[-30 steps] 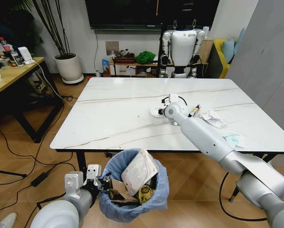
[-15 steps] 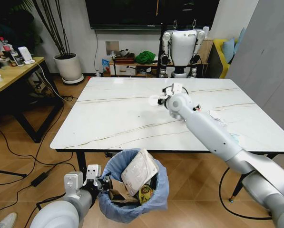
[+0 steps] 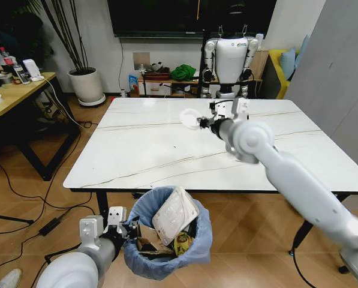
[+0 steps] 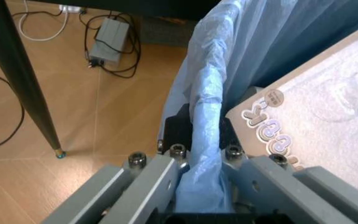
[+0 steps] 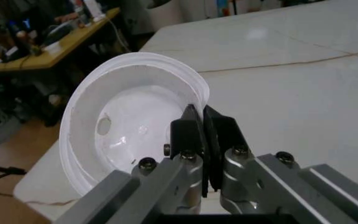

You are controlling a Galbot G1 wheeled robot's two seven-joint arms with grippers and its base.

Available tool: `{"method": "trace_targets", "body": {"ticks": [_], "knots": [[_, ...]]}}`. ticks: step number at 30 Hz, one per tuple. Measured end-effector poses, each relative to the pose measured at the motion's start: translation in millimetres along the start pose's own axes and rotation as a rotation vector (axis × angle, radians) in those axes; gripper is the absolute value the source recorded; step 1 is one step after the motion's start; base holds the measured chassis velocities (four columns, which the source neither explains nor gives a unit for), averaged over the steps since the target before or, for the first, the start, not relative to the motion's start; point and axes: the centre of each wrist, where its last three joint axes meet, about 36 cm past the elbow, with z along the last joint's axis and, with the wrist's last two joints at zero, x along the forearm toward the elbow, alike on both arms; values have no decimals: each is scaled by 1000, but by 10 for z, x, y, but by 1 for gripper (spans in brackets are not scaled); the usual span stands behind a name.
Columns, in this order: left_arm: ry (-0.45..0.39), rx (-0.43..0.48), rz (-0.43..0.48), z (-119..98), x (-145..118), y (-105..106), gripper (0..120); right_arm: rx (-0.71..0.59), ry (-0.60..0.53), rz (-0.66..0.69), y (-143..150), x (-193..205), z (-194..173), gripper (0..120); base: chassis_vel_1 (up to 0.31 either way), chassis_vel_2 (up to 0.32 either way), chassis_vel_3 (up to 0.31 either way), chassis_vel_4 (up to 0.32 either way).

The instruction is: Pick up the trash bin and place the trash from the table into it.

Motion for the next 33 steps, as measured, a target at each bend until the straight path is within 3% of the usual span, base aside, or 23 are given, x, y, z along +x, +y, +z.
{"method": "trace_targets", "body": {"ticks": [7,15,33], "knots": [[-17,22,-50,-14,67,48,0,42,-15,-196,365,294,266,0,0,0,0,0],[-19,25,-62,-51,41,80,0,66,1,-333,504,561,590,0,0,0,0,0],[-3,25,-64,-43,-8,79,0,145,118,-473,633,781,1130,0,0,0,0,0]]}}
